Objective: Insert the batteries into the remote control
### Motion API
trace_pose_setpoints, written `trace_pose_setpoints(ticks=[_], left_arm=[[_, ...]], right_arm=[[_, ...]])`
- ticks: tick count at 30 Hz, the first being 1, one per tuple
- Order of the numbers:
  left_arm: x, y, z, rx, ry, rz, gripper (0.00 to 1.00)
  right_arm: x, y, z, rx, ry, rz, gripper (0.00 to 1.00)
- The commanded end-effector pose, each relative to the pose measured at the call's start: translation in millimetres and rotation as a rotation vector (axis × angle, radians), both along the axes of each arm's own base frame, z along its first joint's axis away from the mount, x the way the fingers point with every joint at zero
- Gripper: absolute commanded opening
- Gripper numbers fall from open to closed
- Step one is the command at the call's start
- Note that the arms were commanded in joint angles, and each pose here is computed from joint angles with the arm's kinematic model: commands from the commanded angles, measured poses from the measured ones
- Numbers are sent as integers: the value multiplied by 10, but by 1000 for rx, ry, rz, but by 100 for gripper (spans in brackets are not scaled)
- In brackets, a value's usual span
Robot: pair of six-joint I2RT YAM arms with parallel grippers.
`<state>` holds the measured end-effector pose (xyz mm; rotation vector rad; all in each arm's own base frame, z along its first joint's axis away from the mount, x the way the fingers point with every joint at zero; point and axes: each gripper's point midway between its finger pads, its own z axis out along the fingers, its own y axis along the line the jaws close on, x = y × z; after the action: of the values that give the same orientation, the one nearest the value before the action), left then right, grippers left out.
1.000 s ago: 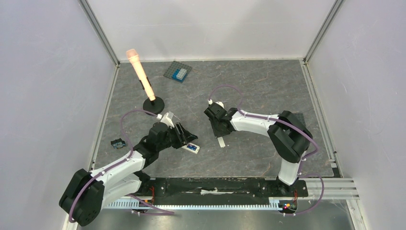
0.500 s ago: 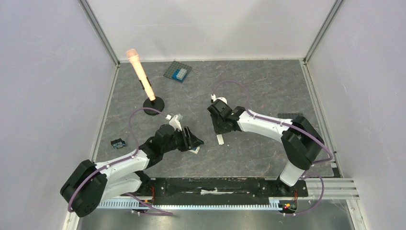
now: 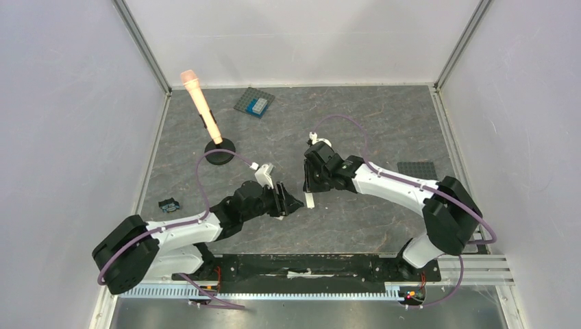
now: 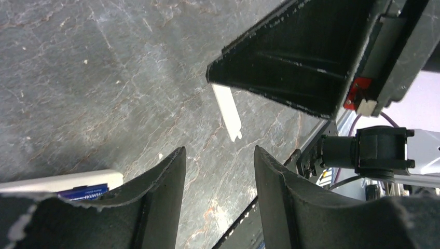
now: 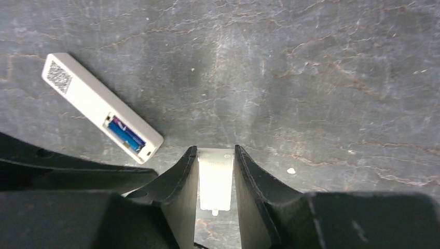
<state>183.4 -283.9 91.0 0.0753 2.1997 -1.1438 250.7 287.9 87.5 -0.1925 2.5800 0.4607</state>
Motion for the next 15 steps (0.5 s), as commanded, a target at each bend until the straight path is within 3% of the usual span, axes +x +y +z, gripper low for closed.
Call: trace_pose_setpoints(ticks=[1,11,15], left_arm=[[212,-118,272,-29,-125,49,58],[228,-263,244,-17,-101,31,59],[241,-290,245,-17,-97,32,50]], right_arm=[[-24,139,245,152,-10,-38,31],[-72,157,352,252,4,-74,32],[-68,153,345,264,7,-86,32]])
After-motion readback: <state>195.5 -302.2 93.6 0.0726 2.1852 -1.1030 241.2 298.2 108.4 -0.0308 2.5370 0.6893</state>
